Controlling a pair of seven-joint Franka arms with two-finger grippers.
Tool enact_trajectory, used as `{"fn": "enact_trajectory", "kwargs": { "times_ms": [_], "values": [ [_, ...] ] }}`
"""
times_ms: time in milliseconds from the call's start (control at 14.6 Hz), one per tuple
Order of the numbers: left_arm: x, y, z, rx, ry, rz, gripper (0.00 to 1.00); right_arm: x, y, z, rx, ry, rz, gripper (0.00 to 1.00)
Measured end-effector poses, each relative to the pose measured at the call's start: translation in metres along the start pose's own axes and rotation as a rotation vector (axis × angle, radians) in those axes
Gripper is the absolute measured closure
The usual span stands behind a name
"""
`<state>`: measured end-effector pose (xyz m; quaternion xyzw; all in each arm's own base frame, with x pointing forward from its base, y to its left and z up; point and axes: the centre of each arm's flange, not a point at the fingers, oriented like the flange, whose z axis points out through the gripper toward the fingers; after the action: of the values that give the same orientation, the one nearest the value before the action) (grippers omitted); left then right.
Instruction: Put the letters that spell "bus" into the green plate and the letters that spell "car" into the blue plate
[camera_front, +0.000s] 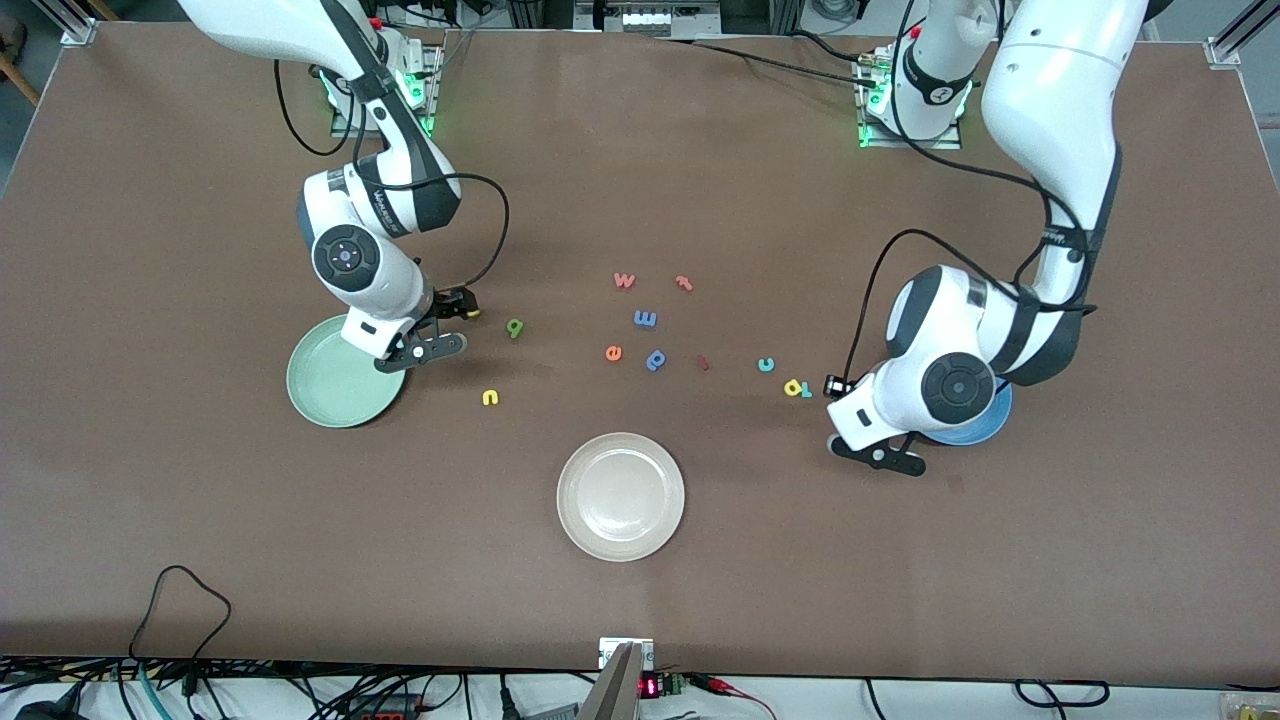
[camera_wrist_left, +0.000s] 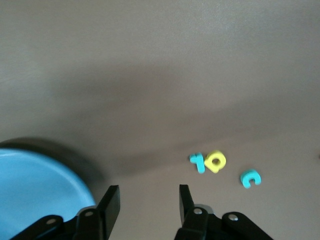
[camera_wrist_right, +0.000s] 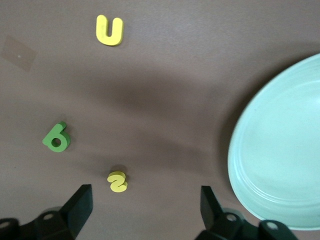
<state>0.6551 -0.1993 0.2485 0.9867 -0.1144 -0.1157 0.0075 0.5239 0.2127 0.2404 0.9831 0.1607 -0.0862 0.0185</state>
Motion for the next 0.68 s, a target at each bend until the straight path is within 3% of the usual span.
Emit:
{"fn": "enact_trajectory", "kwargs": {
  "times_ms": [68, 274, 685],
  "values": [
    [0.002, 0.001, 0.008, 0.000, -0.005, -0.013, 0.54, 0.000, -0.002, 0.002, -0.001, -0.002, -0.009, 0.18],
    [0.004, 0.005, 0.021, 0.000, -0.014, -0.049, 0.55, 0.000, -0.009, 0.005, -0.003, -0.006, -0.028, 0.49],
    [0.006, 0.032, 0.051, 0.008, -0.036, -0.040, 0.55, -0.001, -0.036, 0.007, 0.003, 0.007, -0.079, 0.48]
  ]
}}
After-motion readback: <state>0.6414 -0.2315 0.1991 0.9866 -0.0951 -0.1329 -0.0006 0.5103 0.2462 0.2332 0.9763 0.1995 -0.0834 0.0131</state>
